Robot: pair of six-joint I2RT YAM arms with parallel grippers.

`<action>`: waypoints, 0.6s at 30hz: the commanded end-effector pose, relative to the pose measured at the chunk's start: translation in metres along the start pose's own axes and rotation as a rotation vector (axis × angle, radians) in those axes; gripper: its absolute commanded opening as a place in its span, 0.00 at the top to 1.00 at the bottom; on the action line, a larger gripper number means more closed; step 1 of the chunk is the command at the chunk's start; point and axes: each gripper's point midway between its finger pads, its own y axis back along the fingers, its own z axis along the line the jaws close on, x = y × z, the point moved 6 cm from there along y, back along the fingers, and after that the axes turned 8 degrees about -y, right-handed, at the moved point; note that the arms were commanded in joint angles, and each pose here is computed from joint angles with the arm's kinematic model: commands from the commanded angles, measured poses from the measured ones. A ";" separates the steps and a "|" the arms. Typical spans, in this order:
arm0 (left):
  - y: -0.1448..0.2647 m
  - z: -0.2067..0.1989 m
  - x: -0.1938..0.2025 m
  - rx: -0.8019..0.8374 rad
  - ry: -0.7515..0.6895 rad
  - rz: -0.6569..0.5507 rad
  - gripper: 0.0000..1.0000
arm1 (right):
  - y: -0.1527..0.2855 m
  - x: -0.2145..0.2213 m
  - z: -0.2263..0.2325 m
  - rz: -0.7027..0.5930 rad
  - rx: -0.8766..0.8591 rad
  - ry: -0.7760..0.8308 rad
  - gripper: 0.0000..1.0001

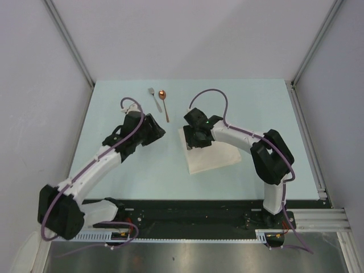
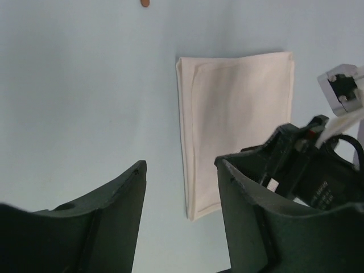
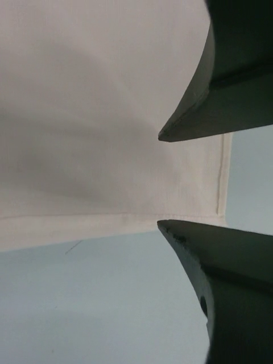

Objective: Fold the napkin into a case and place the utensils inside
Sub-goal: Smooth out the upper triangle-folded napkin at the center of the board.

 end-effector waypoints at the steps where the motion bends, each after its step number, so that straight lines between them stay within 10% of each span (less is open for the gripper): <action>1: -0.034 -0.037 -0.016 0.160 -0.174 0.127 0.49 | 0.017 -0.008 -0.016 -0.057 -0.036 -0.102 0.52; 6: -0.099 -0.051 -0.015 0.213 -0.297 0.212 0.63 | 0.030 0.008 -0.030 -0.024 -0.248 -0.211 0.65; 18: -0.174 -0.056 -0.010 0.297 -0.462 0.169 0.62 | 0.021 0.033 -0.040 0.033 -0.451 -0.249 0.66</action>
